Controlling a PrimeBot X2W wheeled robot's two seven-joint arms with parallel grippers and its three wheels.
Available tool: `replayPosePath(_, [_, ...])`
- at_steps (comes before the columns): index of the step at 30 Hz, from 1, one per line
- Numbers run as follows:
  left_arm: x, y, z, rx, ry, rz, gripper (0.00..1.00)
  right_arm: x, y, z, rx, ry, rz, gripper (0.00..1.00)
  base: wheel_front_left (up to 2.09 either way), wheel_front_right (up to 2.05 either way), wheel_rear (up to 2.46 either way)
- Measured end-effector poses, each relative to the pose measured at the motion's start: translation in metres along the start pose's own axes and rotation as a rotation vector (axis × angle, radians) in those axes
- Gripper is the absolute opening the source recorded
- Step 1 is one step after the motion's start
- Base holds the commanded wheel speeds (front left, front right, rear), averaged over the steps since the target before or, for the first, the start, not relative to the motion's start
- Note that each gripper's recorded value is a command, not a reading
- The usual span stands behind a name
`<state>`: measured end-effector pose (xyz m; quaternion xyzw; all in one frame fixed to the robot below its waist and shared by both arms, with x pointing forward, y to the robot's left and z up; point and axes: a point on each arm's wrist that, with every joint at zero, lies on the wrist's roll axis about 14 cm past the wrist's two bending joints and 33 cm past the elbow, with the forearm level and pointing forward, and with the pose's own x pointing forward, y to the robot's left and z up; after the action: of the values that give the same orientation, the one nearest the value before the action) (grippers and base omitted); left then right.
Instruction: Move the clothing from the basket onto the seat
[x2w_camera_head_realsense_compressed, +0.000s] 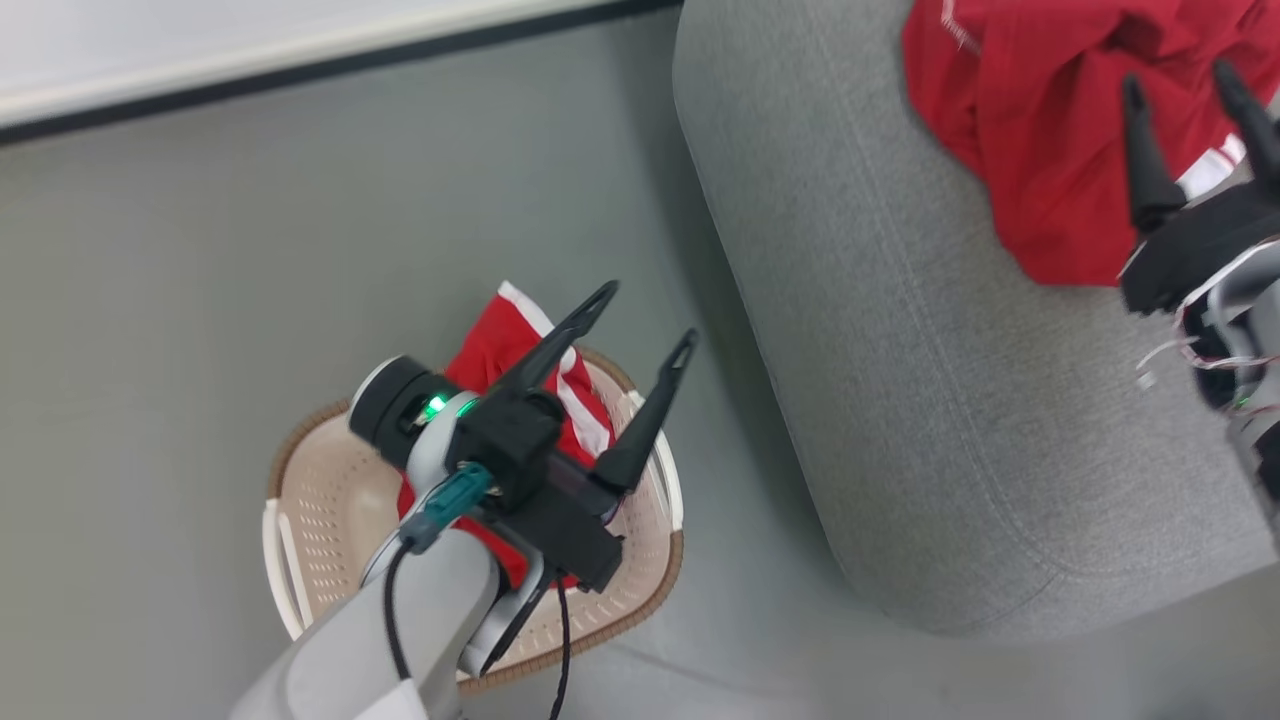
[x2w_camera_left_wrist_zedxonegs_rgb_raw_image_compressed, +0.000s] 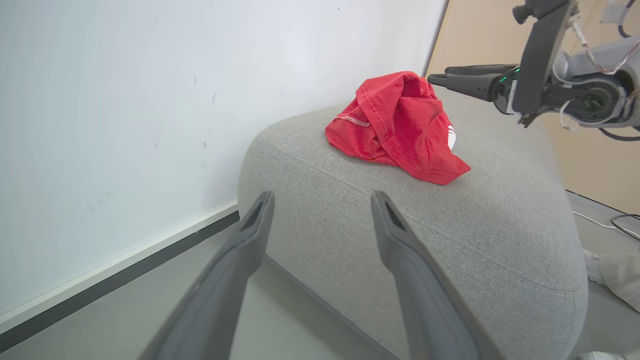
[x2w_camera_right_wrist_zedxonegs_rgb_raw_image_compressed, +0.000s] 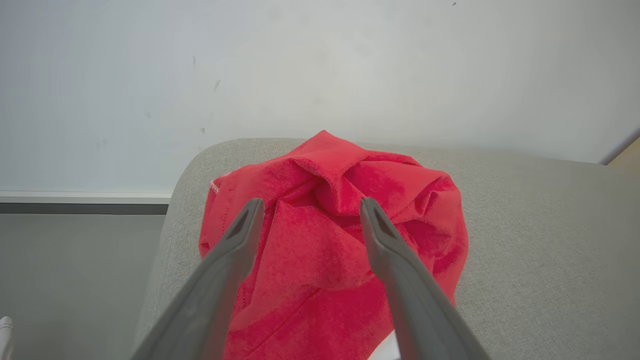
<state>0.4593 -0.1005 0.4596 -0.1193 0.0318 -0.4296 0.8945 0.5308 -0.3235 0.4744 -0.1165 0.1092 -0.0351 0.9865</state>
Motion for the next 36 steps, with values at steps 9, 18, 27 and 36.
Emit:
replayPosePath(9, [-0.036, 0.025, 0.014, -0.010, 0.007, 0.182, 1.00, -0.025, 0.050, 0.038, 0.071, -0.114, 0.111, 1.00, 0.00, 0.00, 0.00])
replayPosePath(18, [-0.095, 0.045, 0.017, -0.028, 0.033, 0.373, 1.00, -0.061, 0.100, 0.052, 0.134, -0.175, 0.214, 1.00, 0.00, 0.00, 0.00])
replayPosePath(27, [-0.159, 0.055, 0.034, -0.033, -0.014, 0.538, 1.00, -0.110, 0.148, 0.060, 0.207, -0.233, 0.290, 1.00, 0.00, 0.00, 0.00])
replayPosePath(36, [-0.211, 0.056, 0.042, -0.037, -0.062, 0.652, 1.00, -0.150, 0.163, 0.061, 0.257, -0.285, 0.275, 1.00, 0.00, 0.00, 0.00])
